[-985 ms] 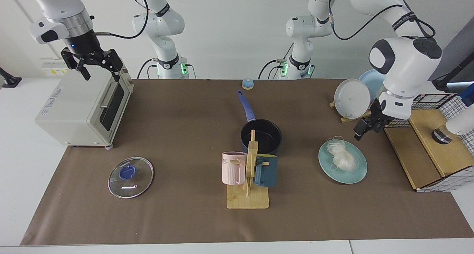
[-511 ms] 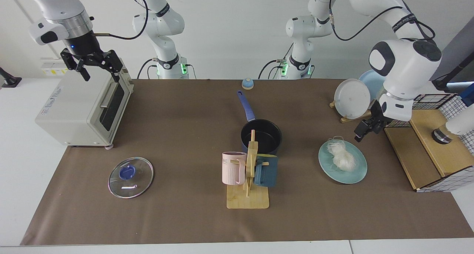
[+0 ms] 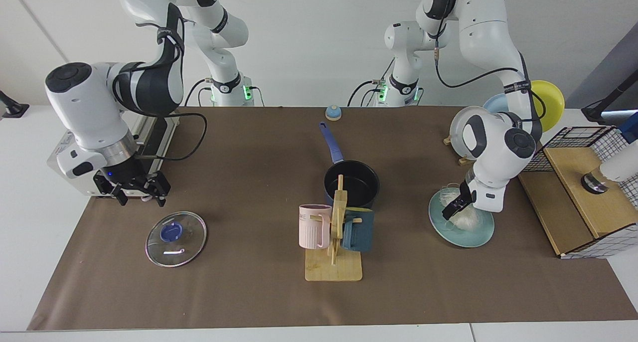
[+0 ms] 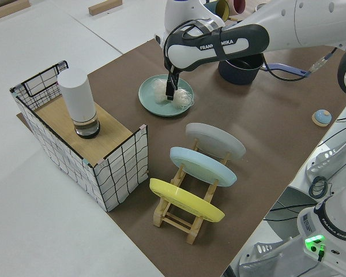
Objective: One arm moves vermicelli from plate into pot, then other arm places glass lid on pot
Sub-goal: 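Lower the left gripper onto the vermicelli while the right gripper reaches the lid, then lift the vermicelli with the left gripper and carry it over the saucepan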
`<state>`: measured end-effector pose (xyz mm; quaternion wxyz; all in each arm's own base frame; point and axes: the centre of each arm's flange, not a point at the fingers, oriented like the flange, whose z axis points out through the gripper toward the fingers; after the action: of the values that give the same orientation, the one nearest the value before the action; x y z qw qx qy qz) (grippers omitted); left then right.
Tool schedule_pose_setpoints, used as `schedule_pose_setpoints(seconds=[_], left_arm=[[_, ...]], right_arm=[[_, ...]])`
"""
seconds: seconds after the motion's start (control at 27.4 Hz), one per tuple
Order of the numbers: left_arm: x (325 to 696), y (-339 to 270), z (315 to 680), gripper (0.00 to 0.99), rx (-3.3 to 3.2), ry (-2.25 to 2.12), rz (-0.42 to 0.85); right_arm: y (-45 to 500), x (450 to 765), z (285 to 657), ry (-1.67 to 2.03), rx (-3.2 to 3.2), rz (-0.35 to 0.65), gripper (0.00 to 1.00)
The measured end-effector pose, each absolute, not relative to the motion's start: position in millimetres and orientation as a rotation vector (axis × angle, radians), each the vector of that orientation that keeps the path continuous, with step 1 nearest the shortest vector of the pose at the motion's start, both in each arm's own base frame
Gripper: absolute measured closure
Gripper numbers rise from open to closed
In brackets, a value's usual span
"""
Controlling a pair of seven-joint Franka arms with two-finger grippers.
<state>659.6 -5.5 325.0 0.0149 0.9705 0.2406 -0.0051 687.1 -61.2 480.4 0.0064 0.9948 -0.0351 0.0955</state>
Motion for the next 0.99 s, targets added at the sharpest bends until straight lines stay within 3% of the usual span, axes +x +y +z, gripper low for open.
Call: schedule_pose_setpoints(seconds=[0.44,0.62,0.66,0.69,0.73,0.84,0.99], left_arm=[[659.1,0.0,316.5,0.0,3.069,0.648,0.036],[661.4,2.3,310.4,0.031,3.066,0.652,0.057],[661.6,2.3,309.4,0.128,3.066,0.652,0.057],[661.7,2.2,308.7,0.163,3.066,0.652,0.056],[661.7,2.0,308.3,0.282,3.066,0.652,0.056],[662.8,0.5,310.3,0.441,3.064,0.648,0.063],[665.7,0.7,318.9,0.489,3.067,0.649,0.045]], right_arm=[[-56.3,719.7,397.2,-0.028,3.096,0.36,0.0],[-50.8,723.6,374.7,-0.017,3.11,0.337,0.0],[-49.6,724.1,370.3,-0.016,3.113,0.33,0.0],[-48.7,724.4,366.3,-0.015,3.115,0.323,0.0],[-47.9,724.6,362.2,-0.012,3.117,0.315,0.0],[-45.4,724.8,349.6,0.023,3.12,0.287,0.0],[-41.6,724.1,337.1,0.074,3.121,0.258,0.0]])
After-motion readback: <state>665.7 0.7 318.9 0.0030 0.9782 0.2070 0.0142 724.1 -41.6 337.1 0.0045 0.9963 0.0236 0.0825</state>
